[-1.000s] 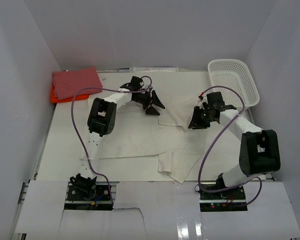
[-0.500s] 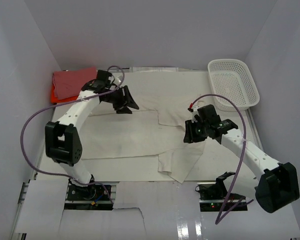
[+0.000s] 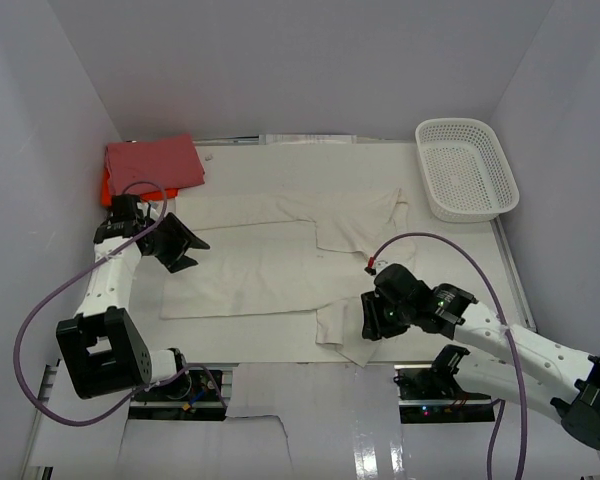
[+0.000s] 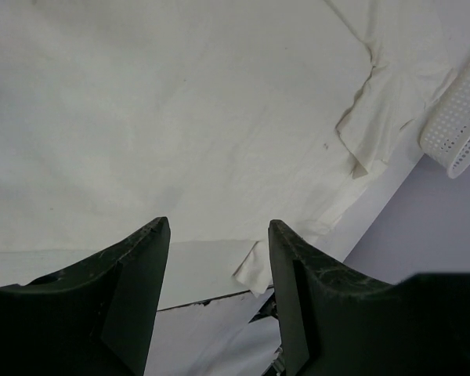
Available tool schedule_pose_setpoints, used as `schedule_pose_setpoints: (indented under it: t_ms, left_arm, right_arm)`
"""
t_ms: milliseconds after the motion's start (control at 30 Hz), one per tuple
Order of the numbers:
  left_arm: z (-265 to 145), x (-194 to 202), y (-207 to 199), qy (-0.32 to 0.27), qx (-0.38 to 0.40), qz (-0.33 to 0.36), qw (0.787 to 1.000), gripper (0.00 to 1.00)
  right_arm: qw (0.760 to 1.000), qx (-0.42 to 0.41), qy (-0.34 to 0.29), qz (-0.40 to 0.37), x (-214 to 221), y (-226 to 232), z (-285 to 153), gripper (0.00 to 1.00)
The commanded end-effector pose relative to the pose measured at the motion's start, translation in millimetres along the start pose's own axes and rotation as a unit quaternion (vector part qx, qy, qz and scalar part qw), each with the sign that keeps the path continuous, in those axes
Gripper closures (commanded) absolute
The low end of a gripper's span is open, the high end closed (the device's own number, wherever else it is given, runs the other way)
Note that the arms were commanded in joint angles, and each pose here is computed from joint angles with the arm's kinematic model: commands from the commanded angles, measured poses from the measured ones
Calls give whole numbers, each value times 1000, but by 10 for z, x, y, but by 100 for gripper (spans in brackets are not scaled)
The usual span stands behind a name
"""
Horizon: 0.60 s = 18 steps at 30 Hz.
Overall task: Fold and stack the t-shirts
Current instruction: Grap the side of the flattened tshirt closest away from the robot with both arms
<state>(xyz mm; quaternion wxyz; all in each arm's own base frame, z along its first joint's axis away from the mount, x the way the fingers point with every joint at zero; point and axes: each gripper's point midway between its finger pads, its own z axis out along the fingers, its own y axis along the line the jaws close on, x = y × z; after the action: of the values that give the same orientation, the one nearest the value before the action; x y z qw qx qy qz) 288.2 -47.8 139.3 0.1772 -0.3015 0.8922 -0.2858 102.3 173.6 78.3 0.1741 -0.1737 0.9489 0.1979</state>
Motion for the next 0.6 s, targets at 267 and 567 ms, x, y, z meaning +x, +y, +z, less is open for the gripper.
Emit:
schedule_pose_setpoints:
  t_ms: [267, 567]
  left_arm:
    - [-64, 63, 398, -18, -8, -64, 998, 37]
    - [-147, -51, 667, -26, 13, -107, 994, 37]
  right_arm:
    - [1000, 26, 14, -2, 411, 84, 215, 54]
    - [997, 66, -4, -36, 542, 90, 243, 54]
